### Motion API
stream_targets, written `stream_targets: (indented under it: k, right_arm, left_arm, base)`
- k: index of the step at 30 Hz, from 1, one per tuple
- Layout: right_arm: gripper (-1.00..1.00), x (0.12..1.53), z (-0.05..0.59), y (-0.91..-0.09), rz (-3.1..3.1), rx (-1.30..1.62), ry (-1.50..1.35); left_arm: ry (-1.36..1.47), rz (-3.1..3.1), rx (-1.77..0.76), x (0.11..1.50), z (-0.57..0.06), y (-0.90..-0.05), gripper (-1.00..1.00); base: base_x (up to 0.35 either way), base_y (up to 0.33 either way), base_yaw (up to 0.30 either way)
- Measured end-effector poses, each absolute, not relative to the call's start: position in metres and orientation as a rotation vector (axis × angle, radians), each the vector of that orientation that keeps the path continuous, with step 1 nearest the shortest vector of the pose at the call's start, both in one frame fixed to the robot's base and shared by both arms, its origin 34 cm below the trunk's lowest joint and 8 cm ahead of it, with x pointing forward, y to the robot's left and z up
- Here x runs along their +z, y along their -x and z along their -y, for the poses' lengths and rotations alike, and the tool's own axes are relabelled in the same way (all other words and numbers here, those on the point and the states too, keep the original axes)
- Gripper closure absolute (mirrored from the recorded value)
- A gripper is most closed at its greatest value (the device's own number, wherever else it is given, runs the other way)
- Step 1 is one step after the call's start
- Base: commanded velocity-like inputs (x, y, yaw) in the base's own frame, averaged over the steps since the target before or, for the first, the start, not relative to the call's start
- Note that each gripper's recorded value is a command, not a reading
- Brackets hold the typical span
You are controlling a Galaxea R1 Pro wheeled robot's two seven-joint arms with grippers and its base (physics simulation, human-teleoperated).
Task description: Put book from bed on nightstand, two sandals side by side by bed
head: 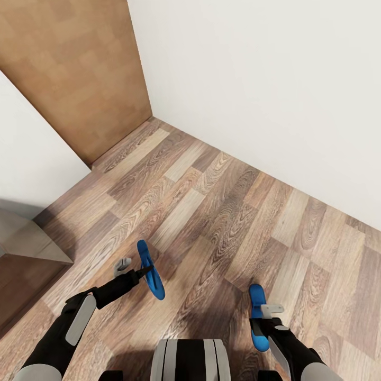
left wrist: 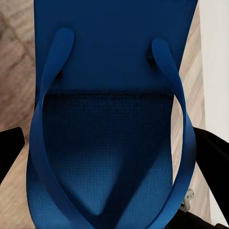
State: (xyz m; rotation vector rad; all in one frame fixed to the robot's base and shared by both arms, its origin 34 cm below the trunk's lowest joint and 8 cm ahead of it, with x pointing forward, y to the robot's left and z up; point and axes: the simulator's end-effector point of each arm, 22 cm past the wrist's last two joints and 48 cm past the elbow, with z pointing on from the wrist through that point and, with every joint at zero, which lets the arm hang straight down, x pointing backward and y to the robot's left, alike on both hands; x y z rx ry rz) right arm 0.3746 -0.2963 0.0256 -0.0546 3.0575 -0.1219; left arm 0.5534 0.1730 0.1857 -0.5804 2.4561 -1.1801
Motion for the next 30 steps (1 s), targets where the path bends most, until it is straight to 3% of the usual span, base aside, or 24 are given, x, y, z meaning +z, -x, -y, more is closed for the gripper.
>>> stream_targets:
  k: [30]
  right_arm:
    - [1.0, 0.036, 0.297, -0.39, -3.024, -0.121, 0.052]
  left_arm:
    - [0.562, -2.428, -1.182, 0.202, -0.173, -0.563, 1.0]
  base:
    - [0.0, 0.0, 0.0]
